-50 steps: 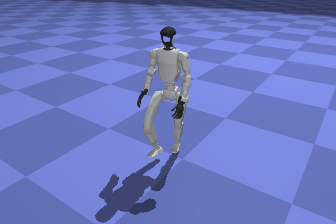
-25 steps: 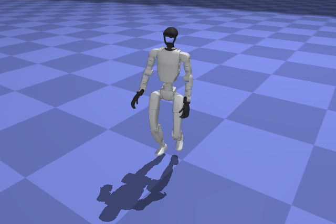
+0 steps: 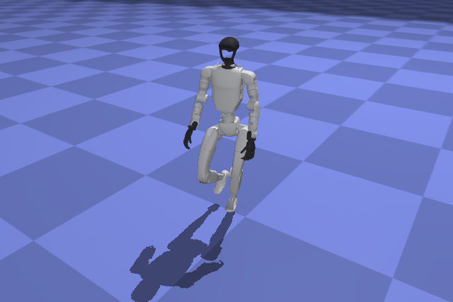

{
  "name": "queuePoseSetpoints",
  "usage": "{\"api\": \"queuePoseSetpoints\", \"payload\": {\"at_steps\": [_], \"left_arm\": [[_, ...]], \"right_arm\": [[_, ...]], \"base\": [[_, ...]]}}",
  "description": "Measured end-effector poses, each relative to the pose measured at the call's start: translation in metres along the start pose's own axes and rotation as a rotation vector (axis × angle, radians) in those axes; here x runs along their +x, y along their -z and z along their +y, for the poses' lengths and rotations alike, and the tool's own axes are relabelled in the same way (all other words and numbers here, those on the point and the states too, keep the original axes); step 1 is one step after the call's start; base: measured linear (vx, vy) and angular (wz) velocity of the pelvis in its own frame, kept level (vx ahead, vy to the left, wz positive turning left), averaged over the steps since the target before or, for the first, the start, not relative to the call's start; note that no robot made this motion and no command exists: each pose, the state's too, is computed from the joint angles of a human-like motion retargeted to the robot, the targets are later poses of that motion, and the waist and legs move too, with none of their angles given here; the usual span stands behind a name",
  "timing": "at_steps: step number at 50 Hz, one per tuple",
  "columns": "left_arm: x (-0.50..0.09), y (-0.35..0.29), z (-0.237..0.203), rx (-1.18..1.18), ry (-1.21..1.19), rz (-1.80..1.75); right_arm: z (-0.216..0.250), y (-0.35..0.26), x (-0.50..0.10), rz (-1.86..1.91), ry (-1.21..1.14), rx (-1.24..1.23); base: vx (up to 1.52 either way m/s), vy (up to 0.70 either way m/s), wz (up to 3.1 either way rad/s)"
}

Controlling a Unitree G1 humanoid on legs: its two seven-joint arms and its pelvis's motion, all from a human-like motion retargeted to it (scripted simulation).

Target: Walk

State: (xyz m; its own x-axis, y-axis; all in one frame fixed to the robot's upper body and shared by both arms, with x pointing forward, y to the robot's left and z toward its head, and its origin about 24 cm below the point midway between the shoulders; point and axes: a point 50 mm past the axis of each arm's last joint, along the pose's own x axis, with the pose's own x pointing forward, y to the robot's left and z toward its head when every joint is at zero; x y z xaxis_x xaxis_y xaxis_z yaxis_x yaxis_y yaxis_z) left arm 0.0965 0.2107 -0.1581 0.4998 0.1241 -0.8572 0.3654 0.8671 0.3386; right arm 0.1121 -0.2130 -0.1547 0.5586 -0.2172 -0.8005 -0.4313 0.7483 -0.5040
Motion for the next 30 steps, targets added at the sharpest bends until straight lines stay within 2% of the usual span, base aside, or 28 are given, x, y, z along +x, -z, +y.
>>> {"api": "queuePoseSetpoints", "payload": {"at_steps": [8,13,20,30], "left_arm": [[0.012,-0.067,0.042,-0.015,-0.13,-0.206],[0.011,-0.079,0.047,-0.004,-0.147,-0.261],[0.009,-0.044,0.024,0.007,-0.067,-0.147],[-0.001,0.007,0.005,0.1,0.033,0.026]], "right_arm": [[0.005,0.034,-0.009,0.135,0.003,0.027],[0.012,0.053,-0.017,0.201,0.001,0.044],[0.014,0.057,-0.02,0.22,0.033,0.057],[-0.023,-0.017,0.005,-0.056,0.164,0.021]], "base": [[0.0,0.0,0.0],[0.0,0.0,0.0],[-0.01,-0.03,-0.03],[-0.02,-0.02,-0.07]]}}
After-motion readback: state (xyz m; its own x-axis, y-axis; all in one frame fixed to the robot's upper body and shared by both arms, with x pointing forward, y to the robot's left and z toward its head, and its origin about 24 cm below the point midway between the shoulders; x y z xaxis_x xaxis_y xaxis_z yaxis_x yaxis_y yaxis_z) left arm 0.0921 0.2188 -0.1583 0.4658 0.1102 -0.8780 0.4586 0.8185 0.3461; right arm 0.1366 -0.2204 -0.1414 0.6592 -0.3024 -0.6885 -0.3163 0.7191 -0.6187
